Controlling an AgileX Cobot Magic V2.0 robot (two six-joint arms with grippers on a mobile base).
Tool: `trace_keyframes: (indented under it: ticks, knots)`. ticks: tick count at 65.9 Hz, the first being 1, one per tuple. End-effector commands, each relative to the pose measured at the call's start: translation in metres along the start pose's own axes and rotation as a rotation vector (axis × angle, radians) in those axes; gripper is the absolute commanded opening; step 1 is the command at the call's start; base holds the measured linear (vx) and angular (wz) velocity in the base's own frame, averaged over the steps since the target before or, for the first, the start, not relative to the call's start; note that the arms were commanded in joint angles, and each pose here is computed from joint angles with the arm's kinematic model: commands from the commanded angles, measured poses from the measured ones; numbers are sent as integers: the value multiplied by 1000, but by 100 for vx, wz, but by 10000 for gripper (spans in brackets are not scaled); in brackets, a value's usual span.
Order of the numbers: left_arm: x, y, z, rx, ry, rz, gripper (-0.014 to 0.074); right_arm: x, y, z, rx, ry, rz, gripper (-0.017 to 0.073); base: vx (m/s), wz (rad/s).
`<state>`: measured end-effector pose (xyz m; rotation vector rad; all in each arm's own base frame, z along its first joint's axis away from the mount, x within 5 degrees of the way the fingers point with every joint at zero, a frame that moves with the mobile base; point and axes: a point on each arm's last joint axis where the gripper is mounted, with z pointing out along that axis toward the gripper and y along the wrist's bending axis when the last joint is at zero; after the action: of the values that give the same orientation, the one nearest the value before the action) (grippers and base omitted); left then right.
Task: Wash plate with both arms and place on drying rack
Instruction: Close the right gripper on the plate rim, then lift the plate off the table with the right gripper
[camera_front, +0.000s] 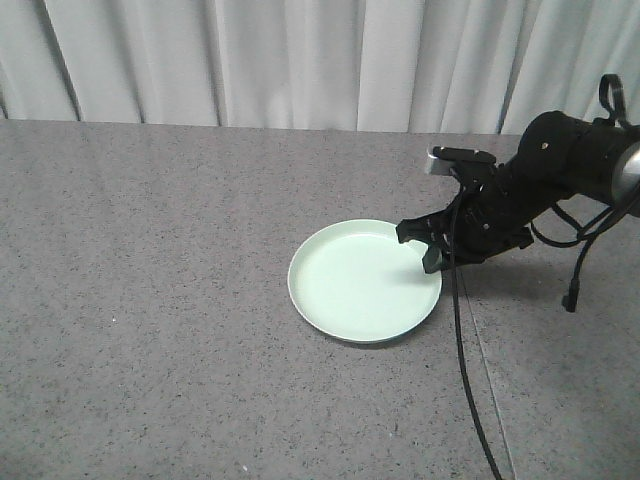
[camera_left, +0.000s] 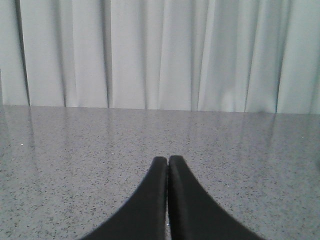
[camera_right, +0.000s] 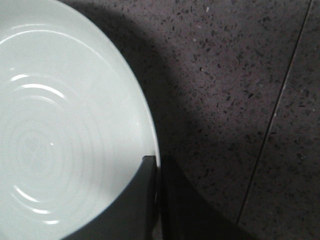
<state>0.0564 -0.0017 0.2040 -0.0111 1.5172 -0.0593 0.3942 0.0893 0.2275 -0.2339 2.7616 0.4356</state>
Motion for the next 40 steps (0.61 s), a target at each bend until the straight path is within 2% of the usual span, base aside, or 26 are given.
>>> trace_keyframes:
  ticks: [1, 26, 40]
  knots:
    - [-17, -1, -2, 10, -116, -9, -7, -9, 15, -48, -26, -137, -23, -9, 0, 0]
    - [-17, -1, -2, 10, -116, -9, -7, 14, 47, -132, -132, -213, -52, -9, 0, 0]
    - [-17, -1, -2, 10, -116, -9, -7, 26, 60, -152, -202, -205, -59, -9, 0, 0]
